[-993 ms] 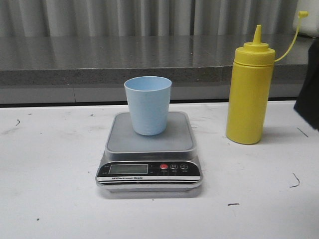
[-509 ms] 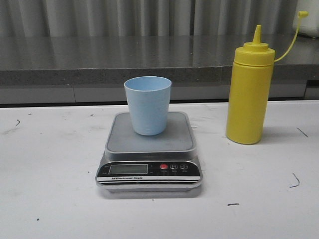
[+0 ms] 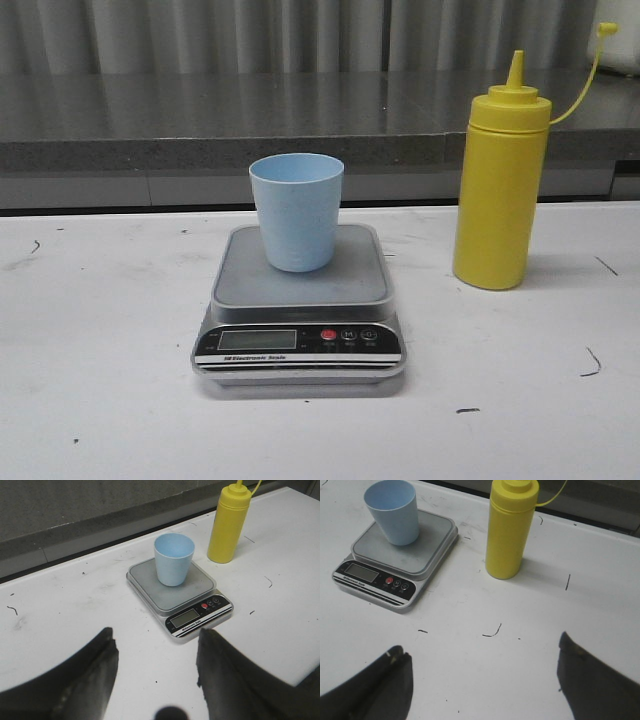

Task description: Pour seasoning into cup on scale with both arms

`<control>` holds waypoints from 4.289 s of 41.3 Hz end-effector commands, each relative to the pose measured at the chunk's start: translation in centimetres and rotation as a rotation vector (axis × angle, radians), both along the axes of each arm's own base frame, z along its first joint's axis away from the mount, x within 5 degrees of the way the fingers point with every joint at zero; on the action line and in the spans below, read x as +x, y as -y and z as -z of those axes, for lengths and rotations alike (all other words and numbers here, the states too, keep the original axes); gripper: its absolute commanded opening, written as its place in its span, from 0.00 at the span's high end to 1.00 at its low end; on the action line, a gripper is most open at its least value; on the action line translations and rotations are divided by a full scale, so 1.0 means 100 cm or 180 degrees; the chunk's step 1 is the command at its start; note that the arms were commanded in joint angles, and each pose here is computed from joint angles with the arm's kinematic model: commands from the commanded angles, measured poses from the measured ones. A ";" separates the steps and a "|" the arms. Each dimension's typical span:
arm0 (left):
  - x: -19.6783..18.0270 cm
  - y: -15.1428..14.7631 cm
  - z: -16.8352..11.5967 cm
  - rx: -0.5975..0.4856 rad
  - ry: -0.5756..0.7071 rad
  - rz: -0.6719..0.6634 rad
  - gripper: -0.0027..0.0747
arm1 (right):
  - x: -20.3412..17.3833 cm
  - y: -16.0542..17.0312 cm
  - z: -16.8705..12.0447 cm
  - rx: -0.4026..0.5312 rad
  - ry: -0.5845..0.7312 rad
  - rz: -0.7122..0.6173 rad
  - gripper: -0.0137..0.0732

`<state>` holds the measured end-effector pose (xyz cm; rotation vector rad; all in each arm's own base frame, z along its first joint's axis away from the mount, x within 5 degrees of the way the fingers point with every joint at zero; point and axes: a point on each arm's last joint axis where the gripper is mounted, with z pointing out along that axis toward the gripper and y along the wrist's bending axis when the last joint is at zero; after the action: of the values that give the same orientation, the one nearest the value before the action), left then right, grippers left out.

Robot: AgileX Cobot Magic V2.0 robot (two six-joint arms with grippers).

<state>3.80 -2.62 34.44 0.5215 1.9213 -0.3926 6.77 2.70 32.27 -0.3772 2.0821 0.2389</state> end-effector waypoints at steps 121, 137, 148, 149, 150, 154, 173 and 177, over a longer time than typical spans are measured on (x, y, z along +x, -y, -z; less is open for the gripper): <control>0.017 -0.021 0.139 -0.0675 0.1448 -0.1520 0.99 | 0.003 0.001 -0.013 0.0033 0.0270 0.0043 0.98; 0.017 -0.021 0.138 -0.0657 0.1484 -0.1516 0.99 | 0.003 0.001 -0.013 0.0033 0.0270 0.0043 0.98; 0.017 -0.021 0.138 -0.0657 0.1484 -0.1516 0.99 | 0.003 0.001 -0.013 0.0033 0.0270 0.0043 0.98; 0.017 -0.021 0.138 -0.0657 0.1484 -0.1516 0.99 | 0.003 0.001 -0.013 0.0033 0.0270 0.0043 0.98; 0.017 -0.021 0.138 -0.0657 0.1484 -0.1516 0.99 | 0.003 0.001 -0.013 0.0033 0.0270 0.0043 0.98; 0.017 -0.021 0.138 -0.0657 0.1484 -0.1516 0.99 | 0.003 0.001 -0.013 0.0033 0.0270 0.0043 0.98; 0.017 -0.021 0.138 -0.0657 0.1484 -0.1516 0.99 | -0.003 0.010 0.003 0.0042 0.0785 0.0248 0.98; 0.017 -0.021 0.138 -0.0657 0.1484 -0.1516 0.99 | -0.008 0.015 0.025 0.0157 0.1254 0.0456 0.98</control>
<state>5.60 -0.55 20.71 0.0195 1.5367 -0.1309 6.01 1.52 29.48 -0.2788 1.9003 0.1501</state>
